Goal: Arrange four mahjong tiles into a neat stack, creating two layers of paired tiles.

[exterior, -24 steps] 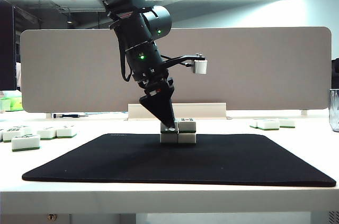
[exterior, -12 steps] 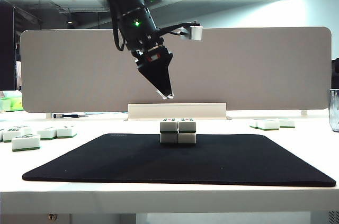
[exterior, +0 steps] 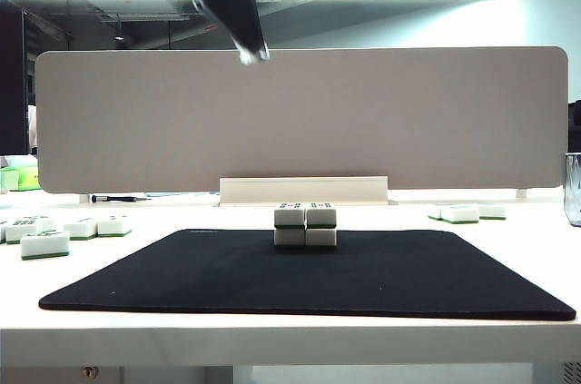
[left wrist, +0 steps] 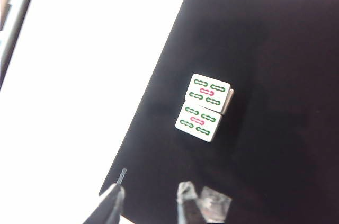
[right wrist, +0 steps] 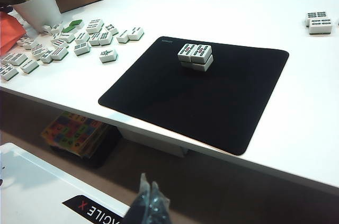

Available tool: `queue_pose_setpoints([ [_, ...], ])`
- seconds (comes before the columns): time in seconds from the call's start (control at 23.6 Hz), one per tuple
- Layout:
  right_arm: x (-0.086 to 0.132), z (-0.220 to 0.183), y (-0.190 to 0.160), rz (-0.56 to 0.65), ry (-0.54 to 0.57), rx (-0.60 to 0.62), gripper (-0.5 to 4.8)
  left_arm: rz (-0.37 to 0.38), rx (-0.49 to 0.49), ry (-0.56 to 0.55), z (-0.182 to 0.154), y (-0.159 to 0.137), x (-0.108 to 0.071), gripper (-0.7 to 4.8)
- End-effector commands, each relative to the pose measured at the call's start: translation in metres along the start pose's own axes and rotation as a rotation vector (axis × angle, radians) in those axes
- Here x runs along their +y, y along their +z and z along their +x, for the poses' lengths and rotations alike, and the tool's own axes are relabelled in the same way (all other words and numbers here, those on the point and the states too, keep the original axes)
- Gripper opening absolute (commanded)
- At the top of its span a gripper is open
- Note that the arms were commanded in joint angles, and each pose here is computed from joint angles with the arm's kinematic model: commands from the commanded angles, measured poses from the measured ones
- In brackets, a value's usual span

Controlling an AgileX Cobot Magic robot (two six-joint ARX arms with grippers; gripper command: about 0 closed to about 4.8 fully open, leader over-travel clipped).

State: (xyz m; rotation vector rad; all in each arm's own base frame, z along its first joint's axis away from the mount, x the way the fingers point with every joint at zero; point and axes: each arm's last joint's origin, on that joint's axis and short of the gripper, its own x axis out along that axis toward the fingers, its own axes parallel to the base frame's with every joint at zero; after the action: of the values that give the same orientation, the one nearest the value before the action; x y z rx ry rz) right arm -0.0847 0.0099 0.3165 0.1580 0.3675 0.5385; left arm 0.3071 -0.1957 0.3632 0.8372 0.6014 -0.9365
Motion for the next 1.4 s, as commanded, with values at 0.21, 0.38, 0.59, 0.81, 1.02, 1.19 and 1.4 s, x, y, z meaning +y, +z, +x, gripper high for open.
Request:
queue_pose_setpoints([
  [0.21, 0.001, -0.002, -0.001, -0.014, 0.001, -0.021, -0.01, -0.052, -0.052, 0.124, -0.082, -0.009, -0.011, 1.11],
  [0.38, 0.001, -0.002, -0.001, -0.014, 0.001, -0.021, -0.01, -0.114, -0.070, 0.211, -0.120, -0.029, -0.019, 1.11],
  [0.59, 0.001, -0.002, -0.001, -0.014, 0.001, -0.021, -0.01, -0.232, -0.080, 0.334, -0.159, -0.073, -0.040, 1.11],
  [0.81, 0.001, -0.002, -0.001, -0.014, 0.001, -0.021, -0.01, -0.373, -0.158, 0.462, -0.177, -0.122, -0.087, 1.11],
  [1.02, 0.001, -0.002, -0.001, -0.014, 0.001, -0.021, -0.01, -0.556, -0.149, 0.415, -0.157, -0.159, -0.125, 1.11],
  [1.19, 0.001, -0.002, -0.001, -0.014, 0.001, -0.021, -0.01, -0.499, -0.209, 0.510, -0.146, -0.193, -0.164, 1.11],
  [1.4, 0.001, -0.002, -0.001, -0.014, 0.001, -0.021, -0.01, -0.501, -0.298, 0.663, -0.156, -0.215, -0.194, 1.11],
])
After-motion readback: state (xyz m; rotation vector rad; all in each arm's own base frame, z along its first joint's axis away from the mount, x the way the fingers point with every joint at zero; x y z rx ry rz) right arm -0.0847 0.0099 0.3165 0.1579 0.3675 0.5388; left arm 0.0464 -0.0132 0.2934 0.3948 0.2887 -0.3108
